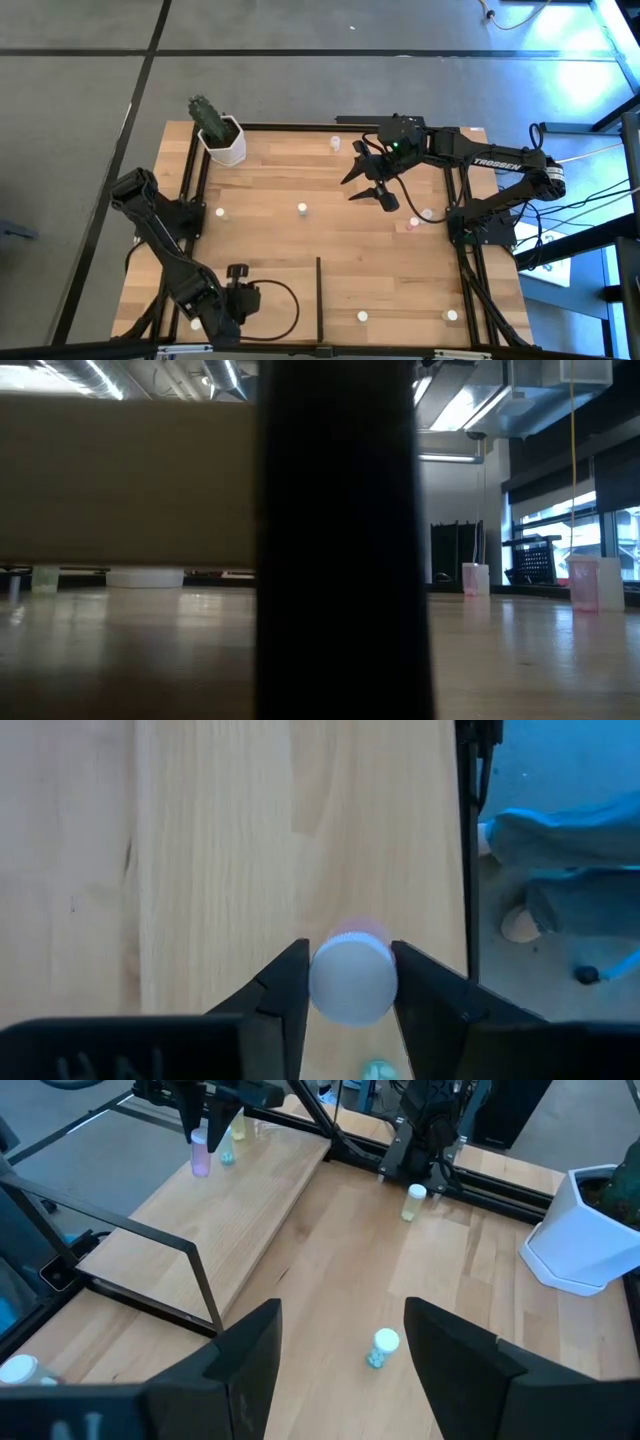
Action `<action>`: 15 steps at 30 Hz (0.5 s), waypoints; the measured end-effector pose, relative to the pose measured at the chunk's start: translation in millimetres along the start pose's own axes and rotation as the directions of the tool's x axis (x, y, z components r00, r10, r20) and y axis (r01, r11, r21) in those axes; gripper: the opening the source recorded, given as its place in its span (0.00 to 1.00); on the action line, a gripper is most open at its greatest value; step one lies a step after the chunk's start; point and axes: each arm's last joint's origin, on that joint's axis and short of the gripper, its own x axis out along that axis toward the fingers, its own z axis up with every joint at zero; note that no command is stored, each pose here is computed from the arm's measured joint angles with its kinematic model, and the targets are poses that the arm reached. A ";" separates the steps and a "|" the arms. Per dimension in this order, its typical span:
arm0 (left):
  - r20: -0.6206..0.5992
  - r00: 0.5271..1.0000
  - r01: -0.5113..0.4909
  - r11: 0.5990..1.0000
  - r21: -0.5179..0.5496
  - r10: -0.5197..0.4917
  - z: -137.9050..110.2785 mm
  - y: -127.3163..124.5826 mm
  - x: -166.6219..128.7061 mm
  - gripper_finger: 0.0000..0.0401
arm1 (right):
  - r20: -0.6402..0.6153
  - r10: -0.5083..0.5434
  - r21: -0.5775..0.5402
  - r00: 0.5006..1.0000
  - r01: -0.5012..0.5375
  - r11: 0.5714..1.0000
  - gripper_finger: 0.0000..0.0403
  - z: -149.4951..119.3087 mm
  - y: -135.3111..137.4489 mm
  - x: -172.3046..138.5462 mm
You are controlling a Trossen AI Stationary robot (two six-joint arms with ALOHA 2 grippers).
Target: Pick and place medicine bottles onto shelf by color
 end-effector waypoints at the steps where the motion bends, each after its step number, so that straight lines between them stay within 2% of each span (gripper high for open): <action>1: 0.003 1.000 -0.001 1.000 -0.001 0.001 -0.8 -0.7 -0.3 0.29 | 0.000 0.000 0.000 1.000 0.000 1.000 0.53 0.0 0.0 0.0; 11: 0.008 1.000 0.015 1.000 -0.023 -0.015 -8.1 -9.4 0.1 0.29 | 0.000 -0.001 0.000 1.000 0.001 1.000 0.53 0.0 0.0 0.0; 15: -0.021 1.000 0.001 1.000 -0.010 -0.001 -12.9 -15.9 13.0 0.29 | 0.000 -0.001 0.000 1.000 0.001 1.000 0.53 0.0 0.0 0.0</action>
